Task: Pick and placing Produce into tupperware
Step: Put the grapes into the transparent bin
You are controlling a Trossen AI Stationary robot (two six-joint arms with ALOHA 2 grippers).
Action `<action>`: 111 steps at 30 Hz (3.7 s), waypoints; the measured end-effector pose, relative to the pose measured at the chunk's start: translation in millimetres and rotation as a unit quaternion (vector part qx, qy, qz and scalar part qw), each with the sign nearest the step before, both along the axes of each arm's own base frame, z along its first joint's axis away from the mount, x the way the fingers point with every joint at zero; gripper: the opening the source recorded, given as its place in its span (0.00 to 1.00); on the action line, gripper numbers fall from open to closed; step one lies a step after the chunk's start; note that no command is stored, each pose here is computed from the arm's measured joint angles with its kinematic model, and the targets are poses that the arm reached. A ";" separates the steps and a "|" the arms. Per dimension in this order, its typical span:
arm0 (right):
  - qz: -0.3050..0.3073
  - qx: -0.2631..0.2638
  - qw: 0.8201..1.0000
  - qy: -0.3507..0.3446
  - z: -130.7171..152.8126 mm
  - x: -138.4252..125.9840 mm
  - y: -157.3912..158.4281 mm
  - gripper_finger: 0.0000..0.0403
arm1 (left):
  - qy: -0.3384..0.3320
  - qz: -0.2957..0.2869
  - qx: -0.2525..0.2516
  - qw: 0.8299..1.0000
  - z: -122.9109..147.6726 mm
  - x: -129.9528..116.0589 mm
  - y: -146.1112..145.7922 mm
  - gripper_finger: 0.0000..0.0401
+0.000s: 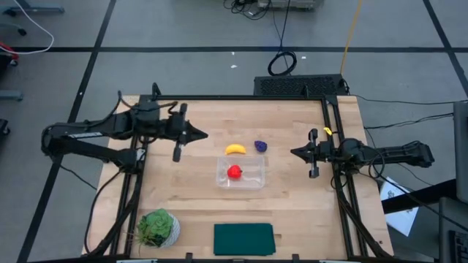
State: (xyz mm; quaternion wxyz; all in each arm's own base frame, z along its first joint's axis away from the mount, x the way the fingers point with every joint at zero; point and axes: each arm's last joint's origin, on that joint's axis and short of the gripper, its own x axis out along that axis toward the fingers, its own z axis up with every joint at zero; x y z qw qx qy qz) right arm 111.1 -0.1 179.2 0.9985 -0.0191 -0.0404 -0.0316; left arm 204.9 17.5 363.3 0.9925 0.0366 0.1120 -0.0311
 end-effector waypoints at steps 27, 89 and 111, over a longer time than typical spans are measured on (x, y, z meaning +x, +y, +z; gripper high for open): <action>0.000 0.001 1.000 0.000 0.1 0.7 0.0 0.00 | -0.074 0.040 -0.014 0.996 -63.5 -45.6 -1.7 0.02; 0.000 0.001 1.000 -0.003 0.5 0.7 0.0 0.00 | -0.078 0.067 0.024 0.994 -153.9 -85.1 -11.4 0.01; 0.003 0.045 0.999 0.011 -2.5 2.7 0.1 0.00 | -0.065 0.039 0.026 0.997 -157.7 -85.0 -13.0 0.05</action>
